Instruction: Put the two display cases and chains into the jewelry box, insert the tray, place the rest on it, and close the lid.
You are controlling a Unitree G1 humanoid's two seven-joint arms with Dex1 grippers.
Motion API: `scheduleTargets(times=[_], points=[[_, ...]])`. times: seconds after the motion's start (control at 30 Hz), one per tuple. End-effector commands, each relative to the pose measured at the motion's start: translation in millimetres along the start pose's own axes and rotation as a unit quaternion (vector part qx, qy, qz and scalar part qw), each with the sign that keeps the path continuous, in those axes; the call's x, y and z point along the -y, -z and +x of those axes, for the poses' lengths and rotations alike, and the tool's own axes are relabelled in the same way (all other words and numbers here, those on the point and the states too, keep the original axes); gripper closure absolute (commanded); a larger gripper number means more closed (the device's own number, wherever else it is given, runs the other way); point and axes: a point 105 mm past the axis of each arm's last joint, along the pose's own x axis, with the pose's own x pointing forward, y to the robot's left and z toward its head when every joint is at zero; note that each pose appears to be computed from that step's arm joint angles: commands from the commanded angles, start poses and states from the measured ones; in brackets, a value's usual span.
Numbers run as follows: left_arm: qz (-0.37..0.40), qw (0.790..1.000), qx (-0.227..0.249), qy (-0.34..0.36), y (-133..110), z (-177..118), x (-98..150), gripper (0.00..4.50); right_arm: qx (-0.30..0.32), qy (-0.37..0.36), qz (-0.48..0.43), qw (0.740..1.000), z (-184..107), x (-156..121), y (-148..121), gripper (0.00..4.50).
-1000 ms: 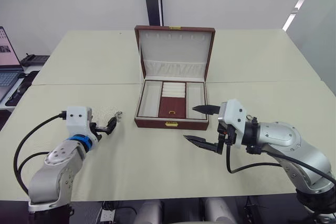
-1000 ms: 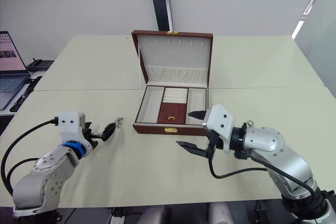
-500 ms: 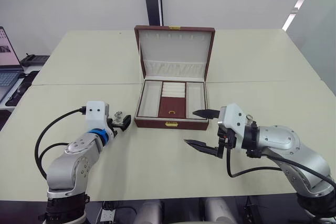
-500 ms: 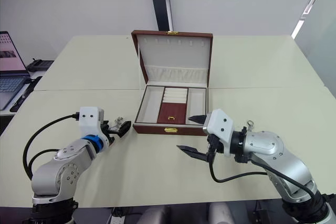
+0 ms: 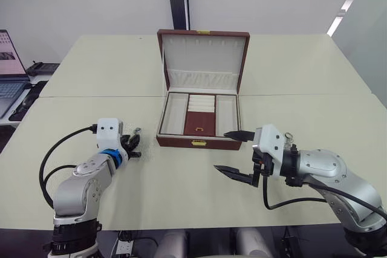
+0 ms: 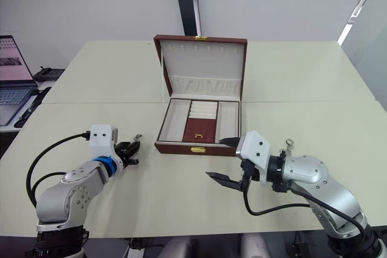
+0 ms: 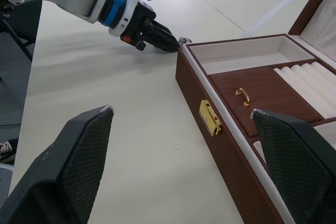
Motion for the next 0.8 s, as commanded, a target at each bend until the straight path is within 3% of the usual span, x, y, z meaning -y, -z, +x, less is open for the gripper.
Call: scheduleTargets(times=[0.03,0.17,0.5,0.8], points=[[0.011,1.0,-0.011,0.008,8,4,0,4.47,0.014,-0.006,-0.026,1.0,-1,-5,-11,0.0],[0.034,0.999,0.003,0.009,6,5,-2,4.49,0.012,-0.007,-0.026,1.0,-2,-5,-11,0.0],[0.07,0.994,0.089,0.001,-14,-7,-1,4.49,0.01,-0.008,-0.027,1.0,-4,-4,-12,0.0],[0.112,0.978,0.175,0.032,-52,-39,-8,4.49,0.011,-0.008,-0.029,0.999,-5,-2,-14,0.0]])
